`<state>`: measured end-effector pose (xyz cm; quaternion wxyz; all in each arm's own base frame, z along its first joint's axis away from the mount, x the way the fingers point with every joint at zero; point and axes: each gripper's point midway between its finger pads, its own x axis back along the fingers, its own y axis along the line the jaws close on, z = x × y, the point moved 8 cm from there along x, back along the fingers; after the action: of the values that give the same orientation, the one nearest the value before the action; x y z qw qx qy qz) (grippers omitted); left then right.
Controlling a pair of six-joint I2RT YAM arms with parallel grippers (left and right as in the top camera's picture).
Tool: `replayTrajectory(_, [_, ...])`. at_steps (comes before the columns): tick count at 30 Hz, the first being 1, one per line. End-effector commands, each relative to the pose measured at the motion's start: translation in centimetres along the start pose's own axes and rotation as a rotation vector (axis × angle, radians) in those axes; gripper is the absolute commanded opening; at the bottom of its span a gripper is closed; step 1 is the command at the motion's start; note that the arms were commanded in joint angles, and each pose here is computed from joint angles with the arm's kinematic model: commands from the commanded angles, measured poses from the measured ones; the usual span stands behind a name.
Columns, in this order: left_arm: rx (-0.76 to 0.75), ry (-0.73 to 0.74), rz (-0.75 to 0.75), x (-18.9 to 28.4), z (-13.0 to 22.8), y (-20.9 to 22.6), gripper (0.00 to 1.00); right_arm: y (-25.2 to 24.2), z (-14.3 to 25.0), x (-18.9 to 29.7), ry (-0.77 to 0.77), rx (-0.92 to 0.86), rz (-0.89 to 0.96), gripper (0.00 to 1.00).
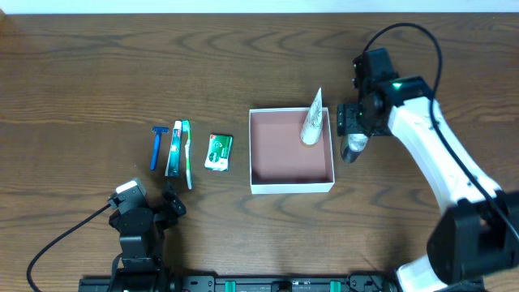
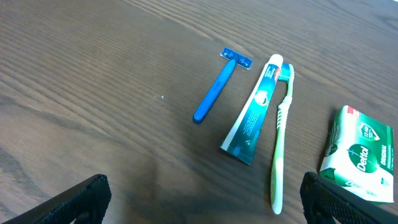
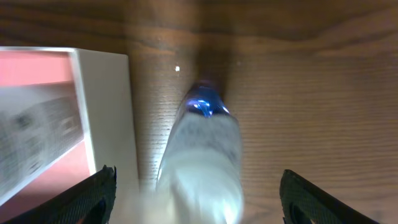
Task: Pack container
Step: 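Move the right gripper to the blue-capped bottle and grasp it, then lift the bottle into the box's right side and release it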
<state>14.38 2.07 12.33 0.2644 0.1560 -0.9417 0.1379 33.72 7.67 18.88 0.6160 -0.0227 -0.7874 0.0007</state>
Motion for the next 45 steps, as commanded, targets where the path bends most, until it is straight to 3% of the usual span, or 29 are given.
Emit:
replayTrajectory(1, [0.002, 0.010, -0.011, -0.3, 0.5, 0.3, 0.98, 0.3, 0.1, -1.6, 0.037, 0.015, 0.016, 0.80])
replayTrajectory(9, [0.002, 0.010, -0.011, -0.3, 0.5, 0.3, 0.98, 0.3, 0.2, -2.5, 0.064, 0.018, 0.025, 0.54])
replayTrajectory(17, [0.002, 0.010, -0.011, -0.3, 0.5, 0.3, 0.98, 0.2, 0.2, -1.7, 0.045, 0.017, 0.026, 0.43])
replayTrajectory(22, [0.002, 0.010, -0.011, -0.3, 0.5, 0.3, 0.98, -0.1, 0.3, 1.0, -0.019, 0.010, 0.008, 0.41])
replayTrajectory(28, [0.002, 0.011, -0.011, -0.3, 0.6, 0.3, 0.98, -0.8, 1.9, 7.5, -0.156, 0.003, -0.044, 0.33])
replayTrajectory(34, [0.002, 0.010, -0.011, -0.3, 0.5, 0.3, 0.98, 0.4, 5.3, 13.1, -0.245, 0.048, -0.213, 0.32])
replayTrajectory(45, [0.002, 0.010, -0.011, -0.3, 0.5, 0.3, 0.98, 4.6, 7.1, 12.8, -0.159, 0.019, -0.280, 0.29])
